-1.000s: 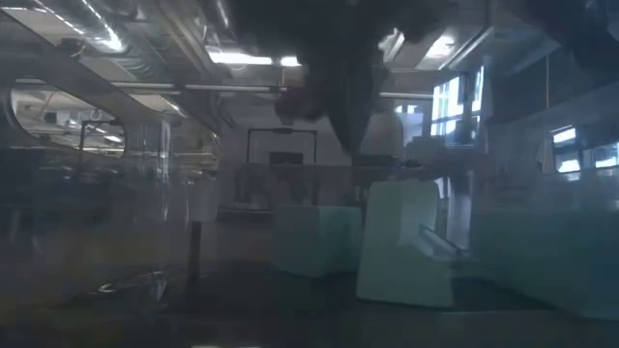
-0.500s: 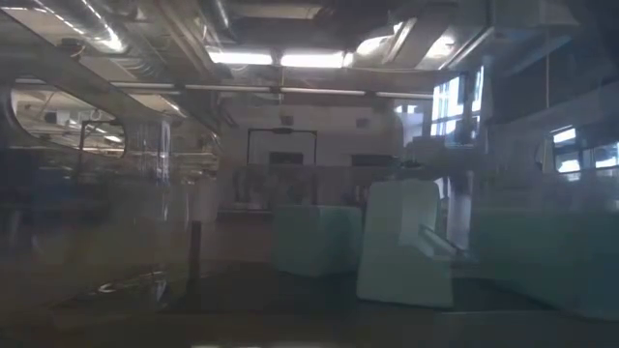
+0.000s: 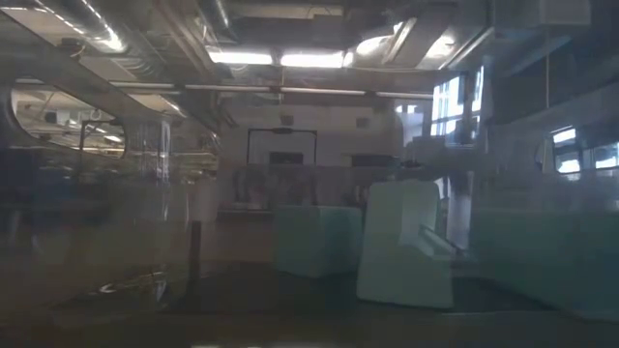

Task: Sort & place blocks by color
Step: Return to Home Position

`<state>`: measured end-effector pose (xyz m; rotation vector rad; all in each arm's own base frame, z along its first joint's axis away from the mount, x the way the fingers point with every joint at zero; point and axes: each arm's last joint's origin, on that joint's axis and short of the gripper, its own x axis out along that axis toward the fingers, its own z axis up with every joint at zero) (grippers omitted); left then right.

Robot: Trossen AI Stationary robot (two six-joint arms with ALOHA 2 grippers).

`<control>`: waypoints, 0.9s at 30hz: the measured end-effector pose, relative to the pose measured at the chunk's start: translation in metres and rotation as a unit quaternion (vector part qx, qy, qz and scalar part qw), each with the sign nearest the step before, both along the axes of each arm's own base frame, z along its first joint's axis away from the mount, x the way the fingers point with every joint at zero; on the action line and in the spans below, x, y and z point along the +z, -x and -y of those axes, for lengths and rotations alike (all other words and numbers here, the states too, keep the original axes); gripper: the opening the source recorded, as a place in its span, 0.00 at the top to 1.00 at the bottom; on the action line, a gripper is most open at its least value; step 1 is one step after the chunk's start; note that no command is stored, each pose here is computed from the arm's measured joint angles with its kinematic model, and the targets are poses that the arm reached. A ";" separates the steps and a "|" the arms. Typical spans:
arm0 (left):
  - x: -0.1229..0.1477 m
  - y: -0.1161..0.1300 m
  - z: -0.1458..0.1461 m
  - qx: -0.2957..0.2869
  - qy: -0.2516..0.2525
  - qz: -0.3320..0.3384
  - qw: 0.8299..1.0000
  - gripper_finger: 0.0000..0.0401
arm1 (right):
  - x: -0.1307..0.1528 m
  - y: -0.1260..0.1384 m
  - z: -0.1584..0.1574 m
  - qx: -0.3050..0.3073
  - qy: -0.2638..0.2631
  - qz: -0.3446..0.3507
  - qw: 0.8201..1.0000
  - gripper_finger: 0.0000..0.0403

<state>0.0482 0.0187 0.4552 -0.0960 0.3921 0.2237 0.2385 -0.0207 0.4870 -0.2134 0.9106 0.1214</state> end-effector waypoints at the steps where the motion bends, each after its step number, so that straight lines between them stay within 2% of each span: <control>1: -0.005 0.002 0.001 0.003 0.002 0.008 1.000 1.00 | 0.007 0.013 -0.001 -0.006 -0.003 0.017 1.000 1.00; 6: -0.029 0.017 0.009 0.013 -0.012 0.051 0.999 1.00 | 0.029 0.072 -0.007 -0.036 -0.025 0.083 0.996 1.00; 10: -0.049 0.026 0.014 0.025 -0.018 0.083 0.996 1.00 | 0.030 0.108 -0.010 -0.057 -0.042 0.107 0.992 1.00; 18: -0.085 0.041 0.022 0.046 -0.031 0.153 0.987 1.00 | 0.008 0.163 -0.013 -0.122 -0.046 0.153 0.980 1.00; 27: -0.116 0.040 0.021 0.045 -0.077 0.231 0.969 1.00 | -0.027 0.214 -0.018 -0.137 -0.070 0.230 0.961 1.00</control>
